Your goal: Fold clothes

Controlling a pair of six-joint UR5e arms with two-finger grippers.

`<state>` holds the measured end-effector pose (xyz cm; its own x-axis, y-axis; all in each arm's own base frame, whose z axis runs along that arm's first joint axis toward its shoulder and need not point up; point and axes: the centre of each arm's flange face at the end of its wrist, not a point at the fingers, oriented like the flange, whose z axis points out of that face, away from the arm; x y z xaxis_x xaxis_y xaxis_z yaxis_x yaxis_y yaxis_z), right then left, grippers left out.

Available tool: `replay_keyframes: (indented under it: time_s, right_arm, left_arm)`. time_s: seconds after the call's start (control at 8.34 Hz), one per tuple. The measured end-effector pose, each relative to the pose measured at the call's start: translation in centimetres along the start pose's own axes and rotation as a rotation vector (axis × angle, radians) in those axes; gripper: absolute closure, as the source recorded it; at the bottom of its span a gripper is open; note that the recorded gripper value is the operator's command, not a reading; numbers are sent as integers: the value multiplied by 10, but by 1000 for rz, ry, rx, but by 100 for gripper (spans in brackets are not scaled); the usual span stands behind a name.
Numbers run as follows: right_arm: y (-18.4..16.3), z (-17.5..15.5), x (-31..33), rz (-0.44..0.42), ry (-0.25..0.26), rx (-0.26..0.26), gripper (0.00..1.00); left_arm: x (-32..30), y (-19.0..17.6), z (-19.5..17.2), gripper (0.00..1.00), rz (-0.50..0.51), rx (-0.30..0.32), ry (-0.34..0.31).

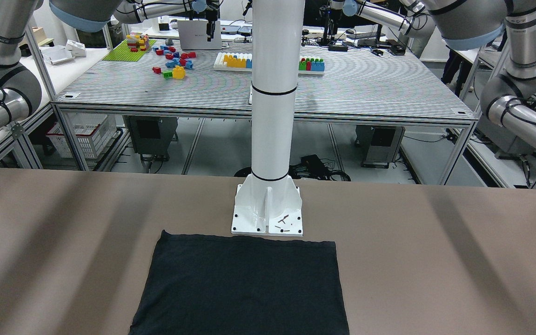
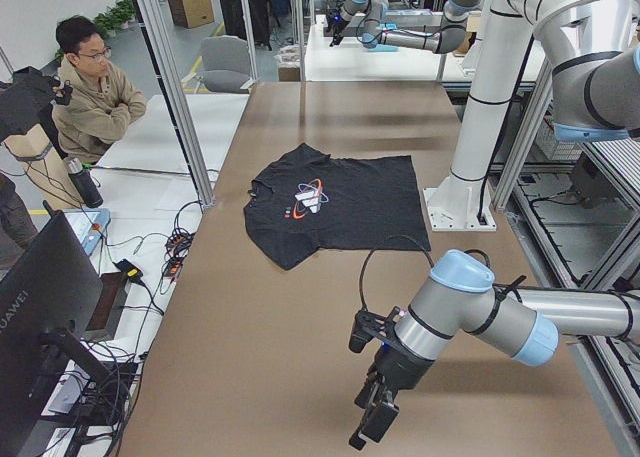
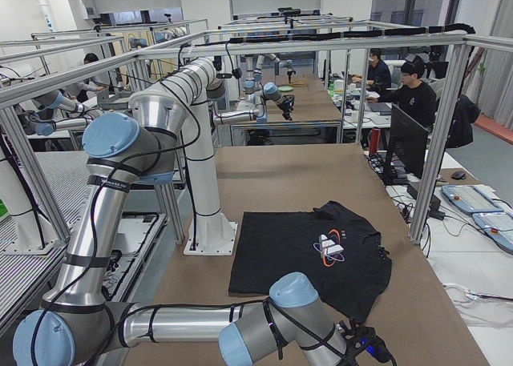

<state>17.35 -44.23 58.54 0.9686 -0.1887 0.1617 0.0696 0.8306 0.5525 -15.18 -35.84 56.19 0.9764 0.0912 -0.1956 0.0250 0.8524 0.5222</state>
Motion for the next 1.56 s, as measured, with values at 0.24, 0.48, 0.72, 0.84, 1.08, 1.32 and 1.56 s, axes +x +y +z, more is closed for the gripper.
replay_keyframes:
  time_s: [0.24,0.48,0.72,0.84,1.08,1.32,1.56]
  right_arm:
    - [2,1,-3,-1,-16,-1,5]
    - [-16,8,-21,-8,-62,-10,6]
    - [-63,16,-53,51,-175,-46,11]
    - [-91,20,-75,115,-242,-62,11]
    - [-146,36,-140,219,-336,-107,9]
    - [-187,65,-212,311,-392,-180,10]
    - [-223,93,-275,399,-425,-237,15]
  left_arm:
    - [1,0,0,0,0,0,1]
    - [1,-1,0,0,1,1,5]
    - [3,-2,-1,0,2,5,15]
    - [3,-3,-1,0,4,7,18]
    - [4,-6,-1,0,6,11,20]
    - [5,-7,-1,0,7,12,32]
    - [7,-9,-1,0,8,17,47]
